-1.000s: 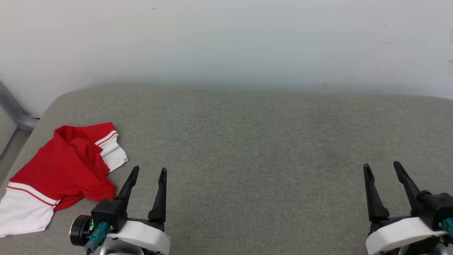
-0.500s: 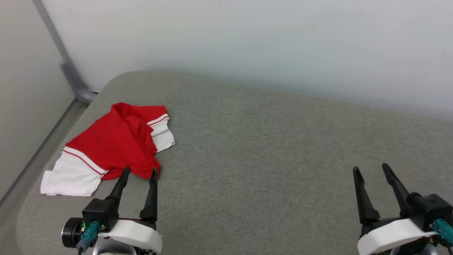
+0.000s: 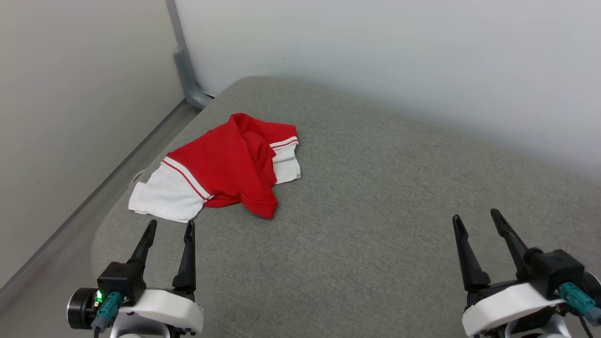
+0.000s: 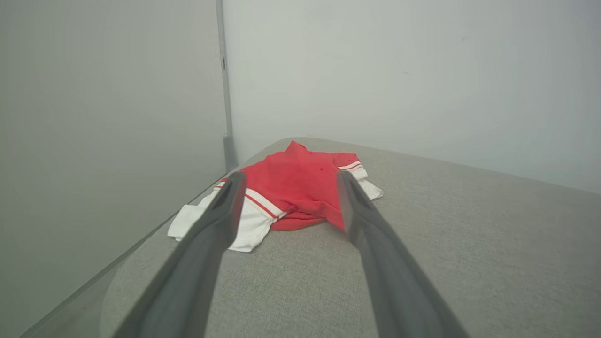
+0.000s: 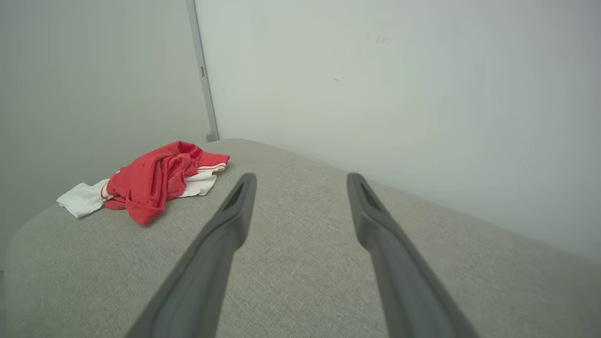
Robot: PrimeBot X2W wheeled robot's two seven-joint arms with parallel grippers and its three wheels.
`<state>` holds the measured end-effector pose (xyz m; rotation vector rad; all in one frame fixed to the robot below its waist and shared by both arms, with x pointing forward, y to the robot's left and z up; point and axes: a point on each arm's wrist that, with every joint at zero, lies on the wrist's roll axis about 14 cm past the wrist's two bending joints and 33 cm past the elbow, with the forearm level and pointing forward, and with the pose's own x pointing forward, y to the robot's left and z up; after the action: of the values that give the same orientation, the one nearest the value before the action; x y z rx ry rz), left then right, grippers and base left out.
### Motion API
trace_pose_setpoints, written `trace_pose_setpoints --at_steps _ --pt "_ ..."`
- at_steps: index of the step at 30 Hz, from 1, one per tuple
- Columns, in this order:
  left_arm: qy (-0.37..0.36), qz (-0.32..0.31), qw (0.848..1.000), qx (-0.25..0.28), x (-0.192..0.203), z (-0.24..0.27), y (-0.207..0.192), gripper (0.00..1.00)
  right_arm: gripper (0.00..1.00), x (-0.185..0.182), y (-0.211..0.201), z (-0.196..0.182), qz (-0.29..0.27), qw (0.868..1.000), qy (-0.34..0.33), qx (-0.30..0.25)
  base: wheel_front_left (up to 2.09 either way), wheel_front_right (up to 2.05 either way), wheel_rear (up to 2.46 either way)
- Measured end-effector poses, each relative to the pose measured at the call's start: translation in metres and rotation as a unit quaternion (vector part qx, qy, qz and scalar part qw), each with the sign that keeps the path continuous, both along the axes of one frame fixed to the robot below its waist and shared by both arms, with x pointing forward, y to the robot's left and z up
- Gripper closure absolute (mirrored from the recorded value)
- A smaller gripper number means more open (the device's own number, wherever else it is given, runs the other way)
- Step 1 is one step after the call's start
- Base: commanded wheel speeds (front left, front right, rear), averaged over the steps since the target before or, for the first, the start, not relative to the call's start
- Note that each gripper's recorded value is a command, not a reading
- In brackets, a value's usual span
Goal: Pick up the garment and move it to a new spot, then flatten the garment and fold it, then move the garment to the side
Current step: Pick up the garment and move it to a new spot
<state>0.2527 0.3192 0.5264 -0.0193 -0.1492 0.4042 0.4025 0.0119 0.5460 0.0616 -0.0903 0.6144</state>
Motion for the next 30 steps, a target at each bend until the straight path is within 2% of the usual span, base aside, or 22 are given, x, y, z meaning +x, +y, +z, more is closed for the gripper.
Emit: trace_pose_setpoints --at_steps 9,16,24,30 --pt "0.001 0.022 1.000 0.008 -0.003 0.005 0.014 0.00 0.00 0.005 0.015 -0.003 0.019 1.000 0.002 -0.002 0.00 0.00 0.00" --pt "-0.005 0.021 1.000 0.013 0.019 0.014 0.023 0.00 0.00 0.016 0.010 -0.007 0.007 1.000 0.005 -0.015 0.00 0.00 0.00" --pt "0.001 -0.011 0.999 0.037 0.088 0.039 0.041 0.00 0.00 0.041 -0.005 -0.014 -0.020 0.999 0.009 -0.028 0.00 0.00 0.00" --pt "0.070 -0.045 0.996 0.027 0.154 0.041 0.054 0.00 0.00 0.061 -0.019 -0.030 -0.044 0.998 0.022 -0.035 0.00 0.00 0.00"
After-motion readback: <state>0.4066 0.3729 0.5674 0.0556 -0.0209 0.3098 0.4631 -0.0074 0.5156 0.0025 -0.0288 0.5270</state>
